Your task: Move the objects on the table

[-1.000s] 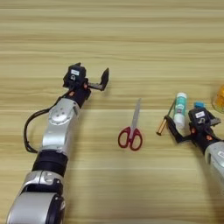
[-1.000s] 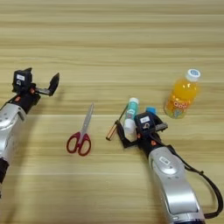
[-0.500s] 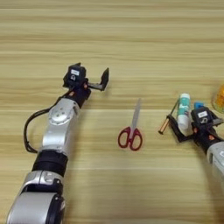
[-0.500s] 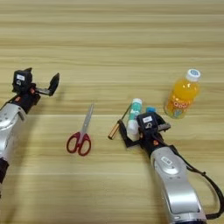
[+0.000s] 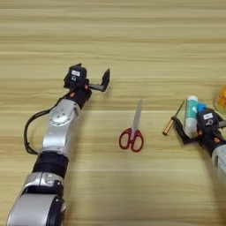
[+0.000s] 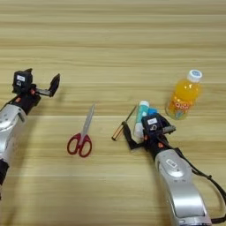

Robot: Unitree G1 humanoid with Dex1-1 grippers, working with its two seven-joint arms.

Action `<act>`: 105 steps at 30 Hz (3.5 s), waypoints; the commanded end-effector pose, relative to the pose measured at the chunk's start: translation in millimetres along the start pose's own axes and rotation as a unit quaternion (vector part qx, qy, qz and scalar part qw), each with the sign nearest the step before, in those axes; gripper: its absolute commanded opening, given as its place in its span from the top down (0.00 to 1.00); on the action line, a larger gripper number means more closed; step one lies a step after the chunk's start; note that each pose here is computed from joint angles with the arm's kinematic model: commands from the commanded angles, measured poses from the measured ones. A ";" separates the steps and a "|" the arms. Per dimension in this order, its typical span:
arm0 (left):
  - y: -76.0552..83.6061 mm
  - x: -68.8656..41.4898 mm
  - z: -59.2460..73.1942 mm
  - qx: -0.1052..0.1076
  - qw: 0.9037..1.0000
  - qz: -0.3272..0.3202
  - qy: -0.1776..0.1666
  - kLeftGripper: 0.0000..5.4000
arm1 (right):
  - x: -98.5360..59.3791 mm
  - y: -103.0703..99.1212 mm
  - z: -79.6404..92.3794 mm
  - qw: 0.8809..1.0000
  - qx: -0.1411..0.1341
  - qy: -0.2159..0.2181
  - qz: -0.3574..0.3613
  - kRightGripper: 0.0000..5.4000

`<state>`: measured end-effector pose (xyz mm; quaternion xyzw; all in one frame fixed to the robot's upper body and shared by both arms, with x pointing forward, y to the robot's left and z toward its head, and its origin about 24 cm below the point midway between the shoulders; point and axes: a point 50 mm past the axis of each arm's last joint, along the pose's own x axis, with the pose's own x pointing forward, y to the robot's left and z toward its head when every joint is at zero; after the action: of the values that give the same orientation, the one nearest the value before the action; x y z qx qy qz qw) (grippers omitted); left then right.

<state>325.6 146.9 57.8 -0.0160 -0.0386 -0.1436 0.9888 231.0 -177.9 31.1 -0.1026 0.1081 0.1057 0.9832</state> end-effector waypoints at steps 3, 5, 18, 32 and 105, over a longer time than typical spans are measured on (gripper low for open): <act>-0.3 3.1 2.6 0.000 1.000 -0.002 -0.004 0.00 | -6.5 2.0 -13.7 0.999 -0.012 0.044 0.012 0.01; -0.4 3.1 2.6 -0.001 1.000 -0.001 -0.004 0.00 | -7.3 2.2 -14.3 0.999 -0.014 0.047 0.013 0.01; -3.2 4.4 2.0 -0.002 1.000 -0.002 -0.004 0.00 | -19.8 -5.6 -5.7 0.998 -0.013 0.050 0.025 0.01; -4.8 4.7 1.6 -0.004 1.000 -0.002 -0.003 0.00 | -21.2 -4.4 -10.6 0.997 -0.003 0.066 0.037 0.01; -5.4 3.2 0.6 -0.002 1.000 -0.002 -0.002 0.00 | 0.3 -10.1 -4.5 1.000 0.001 0.013 0.003 0.68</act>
<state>325.6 142.6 56.0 -0.0205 -0.0354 -0.1440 0.9887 235.1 -184.1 26.6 -0.1065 0.1221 0.1210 0.9793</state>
